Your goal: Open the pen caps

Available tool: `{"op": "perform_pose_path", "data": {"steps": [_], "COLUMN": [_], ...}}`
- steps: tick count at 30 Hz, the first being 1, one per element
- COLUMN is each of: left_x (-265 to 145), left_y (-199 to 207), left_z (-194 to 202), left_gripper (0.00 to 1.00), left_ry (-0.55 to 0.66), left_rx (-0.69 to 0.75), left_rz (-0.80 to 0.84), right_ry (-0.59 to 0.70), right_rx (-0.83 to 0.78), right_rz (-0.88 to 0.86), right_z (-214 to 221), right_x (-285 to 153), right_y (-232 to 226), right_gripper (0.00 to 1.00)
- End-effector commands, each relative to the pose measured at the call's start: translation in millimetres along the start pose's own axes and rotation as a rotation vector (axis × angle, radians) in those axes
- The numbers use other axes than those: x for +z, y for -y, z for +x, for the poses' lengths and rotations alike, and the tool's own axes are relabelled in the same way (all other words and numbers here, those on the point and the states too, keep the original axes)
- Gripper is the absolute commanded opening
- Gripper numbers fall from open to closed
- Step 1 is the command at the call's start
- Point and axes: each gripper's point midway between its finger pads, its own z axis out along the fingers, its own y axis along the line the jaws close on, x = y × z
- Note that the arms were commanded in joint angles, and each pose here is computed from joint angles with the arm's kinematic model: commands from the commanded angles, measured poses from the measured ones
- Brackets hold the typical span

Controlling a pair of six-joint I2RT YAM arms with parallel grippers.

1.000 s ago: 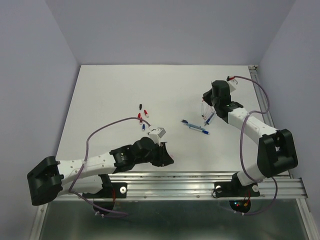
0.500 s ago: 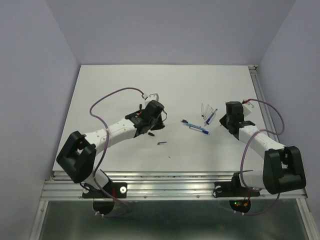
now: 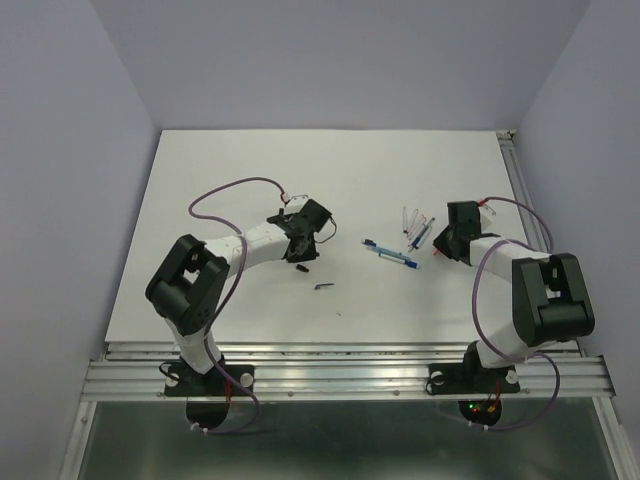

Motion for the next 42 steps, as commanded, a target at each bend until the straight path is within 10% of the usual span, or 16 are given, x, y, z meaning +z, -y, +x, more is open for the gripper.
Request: {"op": "perform_pose_path", "data": {"steps": [1,13,20,26,42], "left_x": [4.1,-3.4,-46.1,-98.5,-122.6], "left_y": [-8.0,-5.2,17.5,24.5,-9.9], "left_z": [-13.8,-21.8,-37.0,-41.0,-5.5], "left_gripper": [0.33,0.55,0.87,0.99,0.99], "left_ry": [0.019,0.029,0.081,0.176,0.193], "left_rx": [-0.017,-0.021,-0.018,-0.018,-0.096], "left_rz": [-0.051,-0.031,0.154,0.328,0.394], "right_ry": [-0.014,-0.022,-0.010,-0.047,-0.094], "right_rx": [-0.007,-0.019,-0.080,-0.292,-0.731], "right_rz": [-0.039,-0.082,-0.223,-0.481,-0.444], "right_z": [-5.3,-10.7,-21.2,1.6,68.3], "right_x": [5.6,-15.9,-54.9,-93.6,-83.2], "right_y": [-14.3,-20.3,-37.3,-64.7,-104.4], "right_gripper": [0.16,0.37,0.55,1.00,1.00]}}
